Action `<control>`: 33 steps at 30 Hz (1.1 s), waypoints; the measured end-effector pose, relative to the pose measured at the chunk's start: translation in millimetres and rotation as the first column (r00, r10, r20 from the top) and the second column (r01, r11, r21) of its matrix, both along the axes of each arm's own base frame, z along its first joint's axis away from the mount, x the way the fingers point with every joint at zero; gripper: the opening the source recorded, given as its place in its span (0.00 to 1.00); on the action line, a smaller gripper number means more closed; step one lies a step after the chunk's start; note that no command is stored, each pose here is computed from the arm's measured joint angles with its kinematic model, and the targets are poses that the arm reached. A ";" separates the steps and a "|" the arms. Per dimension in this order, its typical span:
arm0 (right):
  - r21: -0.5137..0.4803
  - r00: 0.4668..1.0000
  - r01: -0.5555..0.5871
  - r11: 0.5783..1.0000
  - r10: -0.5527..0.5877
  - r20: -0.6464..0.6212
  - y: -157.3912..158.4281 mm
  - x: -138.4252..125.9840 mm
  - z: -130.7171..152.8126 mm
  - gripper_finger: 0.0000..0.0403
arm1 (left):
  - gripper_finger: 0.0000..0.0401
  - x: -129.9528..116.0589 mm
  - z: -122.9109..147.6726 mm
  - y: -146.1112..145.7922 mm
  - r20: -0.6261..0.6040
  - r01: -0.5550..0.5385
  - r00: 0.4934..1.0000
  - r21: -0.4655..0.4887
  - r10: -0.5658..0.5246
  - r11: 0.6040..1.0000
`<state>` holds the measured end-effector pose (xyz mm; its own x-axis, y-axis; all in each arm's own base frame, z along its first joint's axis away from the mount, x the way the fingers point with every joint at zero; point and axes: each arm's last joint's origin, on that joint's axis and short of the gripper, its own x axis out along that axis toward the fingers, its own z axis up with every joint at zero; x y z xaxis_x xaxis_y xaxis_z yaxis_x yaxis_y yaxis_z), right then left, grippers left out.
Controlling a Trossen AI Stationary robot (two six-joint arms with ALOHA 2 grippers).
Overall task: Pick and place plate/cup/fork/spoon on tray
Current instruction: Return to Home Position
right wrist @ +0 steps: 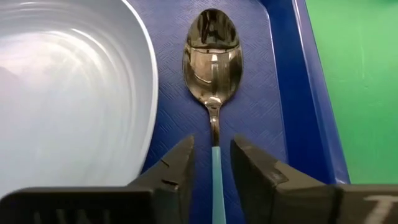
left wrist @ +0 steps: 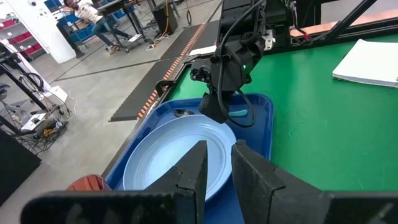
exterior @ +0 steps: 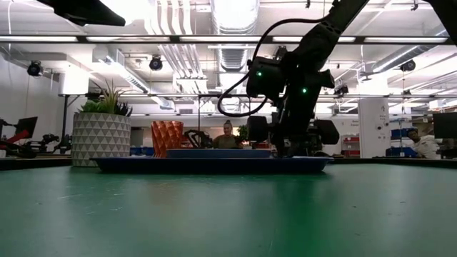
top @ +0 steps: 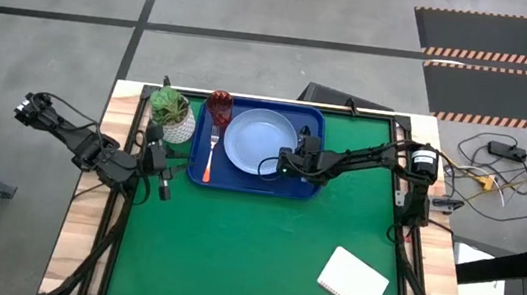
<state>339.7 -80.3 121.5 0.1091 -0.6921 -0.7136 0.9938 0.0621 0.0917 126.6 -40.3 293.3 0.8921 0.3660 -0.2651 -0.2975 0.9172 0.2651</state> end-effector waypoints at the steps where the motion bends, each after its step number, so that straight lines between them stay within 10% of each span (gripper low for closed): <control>1: -0.001 1.000 -0.006 1.000 0.006 -0.005 0.0 0.0 0.1 0.23 | 0.14 0.0 0.0 0.0 0.000 0.000 1.000 0.000 0.000 1.000; 21: -0.136 0.942 -0.334 0.933 0.336 -0.011 55.4 8.9 75.2 0.28 | 0.14 0.0 0.0 0.0 0.000 0.000 1.000 0.000 0.000 1.000; 33: -0.081 0.519 -0.842 0.533 0.763 -0.385 131.1 -6.3 95.2 0.22 | 0.14 0.0 -0.1 0.0 -0.001 0.000 1.000 0.001 0.000 1.000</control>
<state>333.4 50.8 216.6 0.5374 -0.5468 -0.6421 0.4770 0.8249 -0.3033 126.6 -40.2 293.2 0.8917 0.3662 -0.2660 -0.2972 0.9170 0.2662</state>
